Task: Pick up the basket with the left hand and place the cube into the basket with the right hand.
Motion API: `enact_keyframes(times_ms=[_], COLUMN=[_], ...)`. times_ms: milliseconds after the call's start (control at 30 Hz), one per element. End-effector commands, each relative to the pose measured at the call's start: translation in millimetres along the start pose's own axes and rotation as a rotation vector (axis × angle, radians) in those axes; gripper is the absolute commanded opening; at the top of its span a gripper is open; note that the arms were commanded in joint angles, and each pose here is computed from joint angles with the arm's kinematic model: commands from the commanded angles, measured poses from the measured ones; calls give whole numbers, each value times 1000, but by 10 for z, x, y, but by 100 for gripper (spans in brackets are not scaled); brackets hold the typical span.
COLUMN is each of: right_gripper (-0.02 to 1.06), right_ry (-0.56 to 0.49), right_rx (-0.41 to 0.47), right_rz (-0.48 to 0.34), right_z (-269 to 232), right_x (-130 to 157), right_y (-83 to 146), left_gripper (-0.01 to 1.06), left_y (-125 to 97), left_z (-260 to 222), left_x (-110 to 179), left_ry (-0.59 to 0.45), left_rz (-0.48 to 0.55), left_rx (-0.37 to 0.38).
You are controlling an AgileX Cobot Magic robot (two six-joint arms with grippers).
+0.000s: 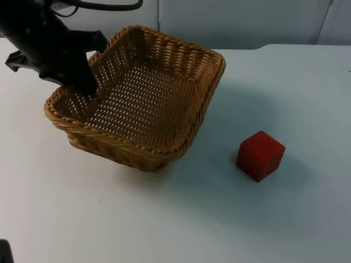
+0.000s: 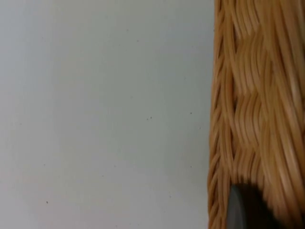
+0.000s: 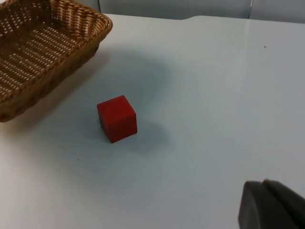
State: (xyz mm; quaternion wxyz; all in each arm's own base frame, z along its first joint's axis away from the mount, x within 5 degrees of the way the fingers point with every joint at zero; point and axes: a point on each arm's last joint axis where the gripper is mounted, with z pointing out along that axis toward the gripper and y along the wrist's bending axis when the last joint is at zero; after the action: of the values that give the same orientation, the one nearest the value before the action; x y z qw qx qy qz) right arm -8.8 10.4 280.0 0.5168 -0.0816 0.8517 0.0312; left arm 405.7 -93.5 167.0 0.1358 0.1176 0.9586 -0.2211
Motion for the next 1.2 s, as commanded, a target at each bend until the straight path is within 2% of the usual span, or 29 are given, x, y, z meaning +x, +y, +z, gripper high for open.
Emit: enact_keyframes(times_ms=[0, 233, 533, 1167], right_gripper=[0, 0, 0, 0], right_ry=[-4, -4, -4, -4], right_rx=[1, 1, 1, 1], right_rz=[4, 4, 4, 4], right_z=[11, 11, 11, 11], right_x=[2, 2, 2, 2], right_y=[2, 2, 2, 2], left_gripper=[0, 0, 0, 0], left_y=[-64, -81, -109, -122], left_z=[-71, -72, -74, -75], left_x=[-4, 17, -3, 2], left_ry=[-1, 22, 2, 8], left_rz=[-24, -27, -59, -67], left_rx=[38, 56, 88, 102])
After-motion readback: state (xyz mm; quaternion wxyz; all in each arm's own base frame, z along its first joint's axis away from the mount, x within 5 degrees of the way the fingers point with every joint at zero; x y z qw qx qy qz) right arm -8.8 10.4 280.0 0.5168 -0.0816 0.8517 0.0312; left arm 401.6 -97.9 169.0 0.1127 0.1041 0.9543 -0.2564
